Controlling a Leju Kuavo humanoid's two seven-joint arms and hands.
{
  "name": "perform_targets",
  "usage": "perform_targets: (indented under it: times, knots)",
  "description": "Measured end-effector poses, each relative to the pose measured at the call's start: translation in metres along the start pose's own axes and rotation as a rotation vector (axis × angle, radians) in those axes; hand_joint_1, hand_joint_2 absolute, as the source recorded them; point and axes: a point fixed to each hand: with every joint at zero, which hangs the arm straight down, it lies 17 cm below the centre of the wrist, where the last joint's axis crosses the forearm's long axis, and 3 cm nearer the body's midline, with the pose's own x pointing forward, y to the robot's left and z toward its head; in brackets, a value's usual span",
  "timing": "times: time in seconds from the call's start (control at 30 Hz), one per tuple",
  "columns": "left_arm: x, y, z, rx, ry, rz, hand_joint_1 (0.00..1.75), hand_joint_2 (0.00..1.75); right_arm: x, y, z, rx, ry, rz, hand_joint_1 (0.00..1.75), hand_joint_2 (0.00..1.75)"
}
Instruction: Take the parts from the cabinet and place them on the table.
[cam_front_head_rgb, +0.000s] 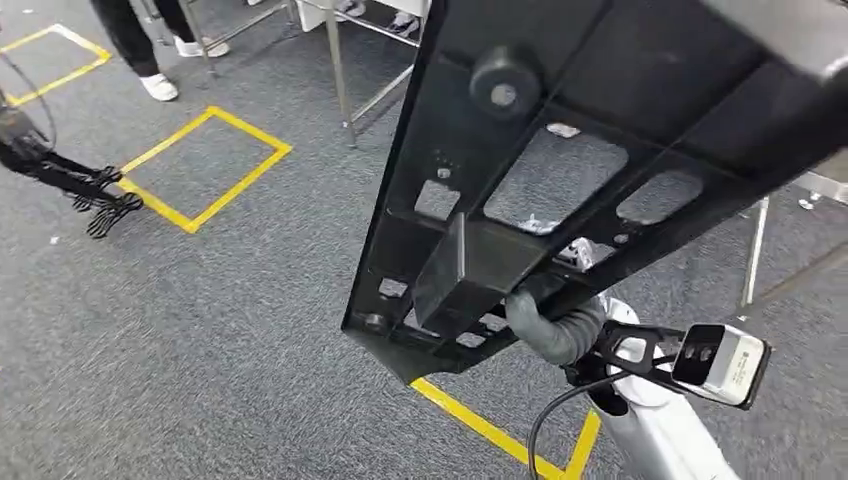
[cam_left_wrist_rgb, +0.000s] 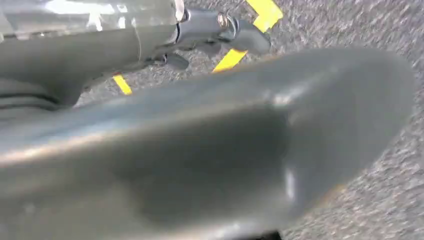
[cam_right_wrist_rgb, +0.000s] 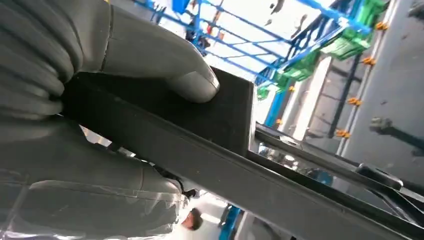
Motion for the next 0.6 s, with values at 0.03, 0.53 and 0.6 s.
perform_targets:
  times: [0.03, 0.53, 0.6]
  knots:
    - [0.0001, -0.0005, 0.0, -0.001, 0.0, -0.002, 0.0, 0.0, -0.0007, 0.0001, 0.0011, 0.002, 0.003, -0.002, 1.75, 1.75]
    - [-0.0011, -0.0007, 0.0004, -0.005, 0.0, -0.009, 0.0, 0.0, -0.002, -0.003, 0.0041, -0.004, 0.01, 0.009, 1.75, 1.75]
    - [0.0004, -0.0021, 0.0003, -0.01, -0.003, -0.008, 0.0, 0.0, -0.0024, -0.0015, 0.004, 0.0, 0.011, 0.01, 1.75, 1.75]
